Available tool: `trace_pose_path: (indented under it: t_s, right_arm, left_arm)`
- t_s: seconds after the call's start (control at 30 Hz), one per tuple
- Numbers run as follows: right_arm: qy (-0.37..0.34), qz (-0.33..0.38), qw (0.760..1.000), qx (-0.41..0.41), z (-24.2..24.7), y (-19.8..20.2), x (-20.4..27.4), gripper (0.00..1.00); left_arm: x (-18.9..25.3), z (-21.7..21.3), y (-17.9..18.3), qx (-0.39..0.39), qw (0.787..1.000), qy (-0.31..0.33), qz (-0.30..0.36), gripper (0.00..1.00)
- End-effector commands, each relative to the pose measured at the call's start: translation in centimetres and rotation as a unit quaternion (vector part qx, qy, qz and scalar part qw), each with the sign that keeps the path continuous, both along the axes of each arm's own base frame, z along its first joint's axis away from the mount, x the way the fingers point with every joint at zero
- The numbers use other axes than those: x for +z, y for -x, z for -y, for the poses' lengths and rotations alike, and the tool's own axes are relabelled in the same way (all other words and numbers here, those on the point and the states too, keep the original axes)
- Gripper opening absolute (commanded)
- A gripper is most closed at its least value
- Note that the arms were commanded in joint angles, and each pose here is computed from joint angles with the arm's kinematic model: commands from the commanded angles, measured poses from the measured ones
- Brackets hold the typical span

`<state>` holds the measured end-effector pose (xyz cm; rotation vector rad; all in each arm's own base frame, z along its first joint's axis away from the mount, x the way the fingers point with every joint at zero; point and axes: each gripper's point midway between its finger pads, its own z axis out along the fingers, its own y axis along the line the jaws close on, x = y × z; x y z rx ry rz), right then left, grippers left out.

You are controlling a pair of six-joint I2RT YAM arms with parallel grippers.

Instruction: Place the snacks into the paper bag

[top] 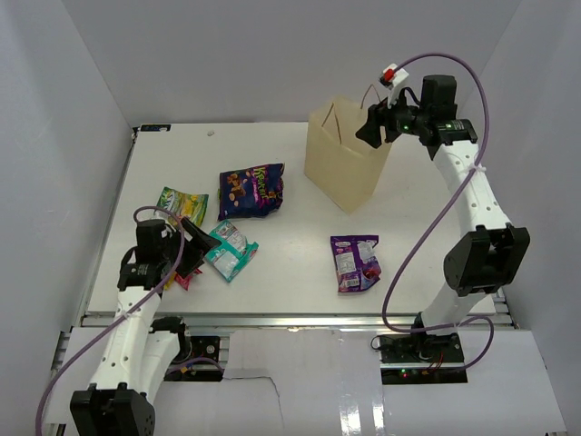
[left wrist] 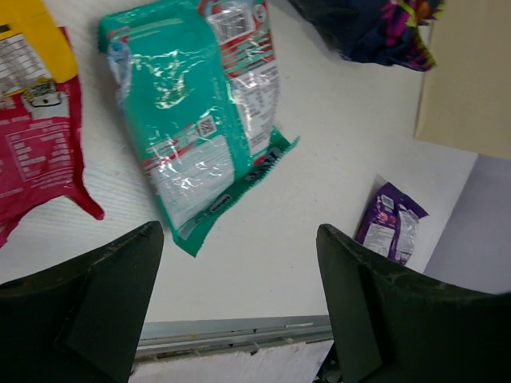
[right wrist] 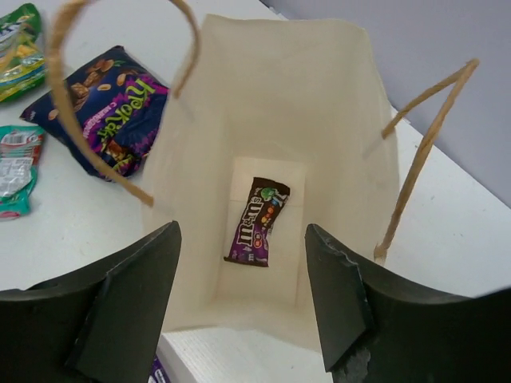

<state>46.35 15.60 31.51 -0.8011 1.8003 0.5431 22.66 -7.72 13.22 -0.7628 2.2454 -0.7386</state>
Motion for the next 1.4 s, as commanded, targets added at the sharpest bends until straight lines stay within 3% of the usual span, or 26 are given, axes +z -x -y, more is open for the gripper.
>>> trace_pose_path:
  t_s: [0.0,0.13,0.2,0.37,0.57,0.63,0.77,0.97,1.27,1.37]
  right_arm:
    - [-0.008,0.059,0.997,0.054,0.1,4.4,5.3,0.7]
    - [0.013,0.048,0.994,0.099,0.8,9.8,3.6,0.72]
    - [0.023,0.014,0.993,0.111,1.0,11.7,0.6,0.72]
    - [0.044,-0.007,0.992,0.115,1.7,15.7,-3.2,0.73]
    - [0.032,-0.043,0.991,0.124,1.5,17.3,-5.9,0.73]
    - [0.031,-0.048,0.99,0.125,1.4,17.4,-6.3,0.73]
    - [0.029,-0.055,0.989,0.137,1.2,17.6,-6.9,0.73]
    - [0.035,-0.067,0.986,0.148,1.3,18.1,-8.3,0.73]
    - [0.029,-0.07,0.984,0.158,1.1,19.0,-8.6,0.73]
    - [0.028,-0.068,0.983,0.167,1.0,19.3,-8.4,0.73]
  left_arm:
    - [-1.9,-1.8,0.2,0.049,0.997,-0.03,-0.048,0.87]
    - [-3.4,-3.2,0.5,0.08,0.99,-0.057,-0.098,0.84]
    - [-3.6,-4.1,0.8,0.107,0.984,-0.073,-0.124,0.83]
    - [-4.4,-6.7,2.8,0.168,0.955,-0.127,-0.21,0.79]
    - [-4.7,-6.5,5.0,0.275,0.921,-0.068,-0.266,0.81]
    - [-6.0,-6.3,5.4,0.326,0.9,-0.035,-0.288,0.81]
    - [-7.9,-6.0,4.1,0.362,0.881,-0.008,-0.304,0.8]
    - [-8.4,-6.5,1.1,0.377,0.877,-0.008,-0.296,0.79]
    - [-9.7,-7.5,1.6,0.39,0.866,-0.03,-0.311,0.76]
    - [-9.1,-7.4,1.1,0.385,0.872,-0.024,-0.301,0.76]
